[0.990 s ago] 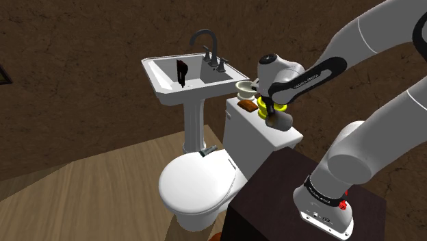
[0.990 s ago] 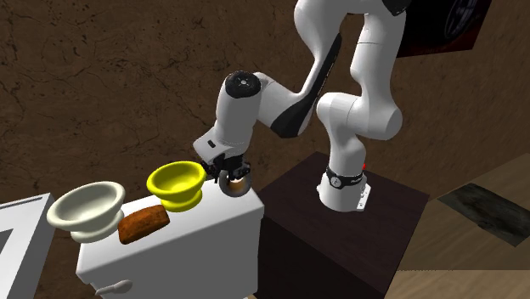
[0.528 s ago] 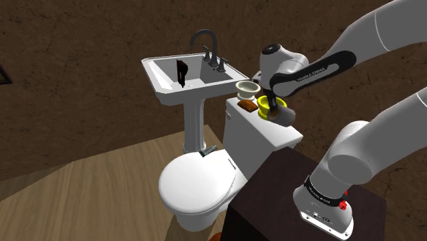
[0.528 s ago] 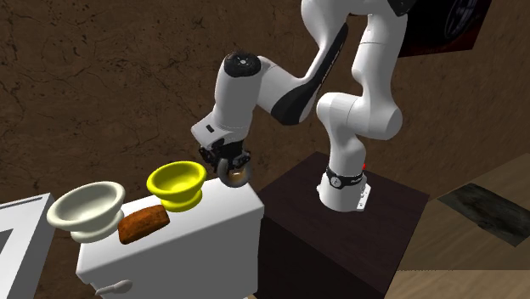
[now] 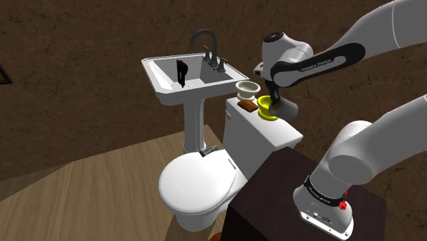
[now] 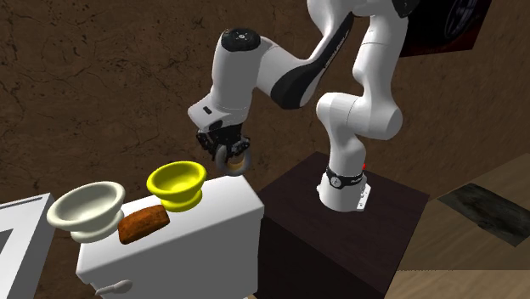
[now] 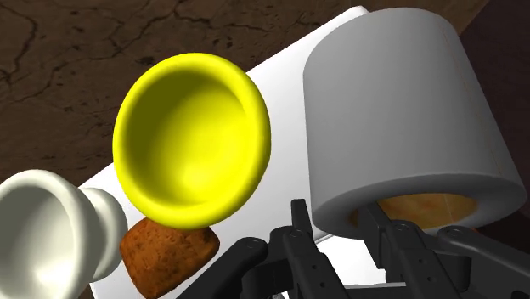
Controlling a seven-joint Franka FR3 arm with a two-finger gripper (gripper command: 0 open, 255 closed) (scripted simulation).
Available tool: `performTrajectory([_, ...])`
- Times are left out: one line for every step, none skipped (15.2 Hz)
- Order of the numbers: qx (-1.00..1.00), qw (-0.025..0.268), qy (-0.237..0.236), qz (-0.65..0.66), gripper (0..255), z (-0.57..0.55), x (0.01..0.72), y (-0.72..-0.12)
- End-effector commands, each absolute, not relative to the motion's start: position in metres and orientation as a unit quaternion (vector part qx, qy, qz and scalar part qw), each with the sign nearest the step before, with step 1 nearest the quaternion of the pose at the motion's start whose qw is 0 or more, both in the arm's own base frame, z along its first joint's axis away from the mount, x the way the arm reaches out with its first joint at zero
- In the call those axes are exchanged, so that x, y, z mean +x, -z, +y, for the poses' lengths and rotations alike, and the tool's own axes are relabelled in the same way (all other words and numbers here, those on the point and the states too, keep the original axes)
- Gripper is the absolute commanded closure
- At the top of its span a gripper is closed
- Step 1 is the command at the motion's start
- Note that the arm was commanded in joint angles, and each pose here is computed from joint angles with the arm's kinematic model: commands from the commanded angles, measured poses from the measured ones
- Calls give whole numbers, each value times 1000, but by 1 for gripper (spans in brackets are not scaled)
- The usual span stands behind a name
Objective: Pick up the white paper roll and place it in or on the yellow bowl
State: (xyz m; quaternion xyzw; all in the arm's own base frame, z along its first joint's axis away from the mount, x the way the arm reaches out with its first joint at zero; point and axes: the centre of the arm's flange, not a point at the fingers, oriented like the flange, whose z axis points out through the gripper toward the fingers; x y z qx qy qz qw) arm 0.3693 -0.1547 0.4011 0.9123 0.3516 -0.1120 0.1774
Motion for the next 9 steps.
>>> performTrajectory([912, 177, 112, 352, 255, -155, 369, -412])
performTrajectory([912, 177, 112, 352, 255, -155, 369, -417])
performTrajectory([912, 177, 112, 352, 255, -155, 369, -420])
performTrajectory([912, 177, 112, 352, 255, -165, 377, -421])
performTrajectory([912, 177, 112, 352, 255, -175, 386, -422])
performTrajectory([912, 177, 112, 352, 255, -185, 394, -423])
performTrajectory([912, 177, 112, 352, 255, -195, 402, -424])
performTrajectory([912, 177, 112, 352, 255, -205, 411, -425])
performTrajectory([912, 177, 112, 352, 255, -216, 419, -426])
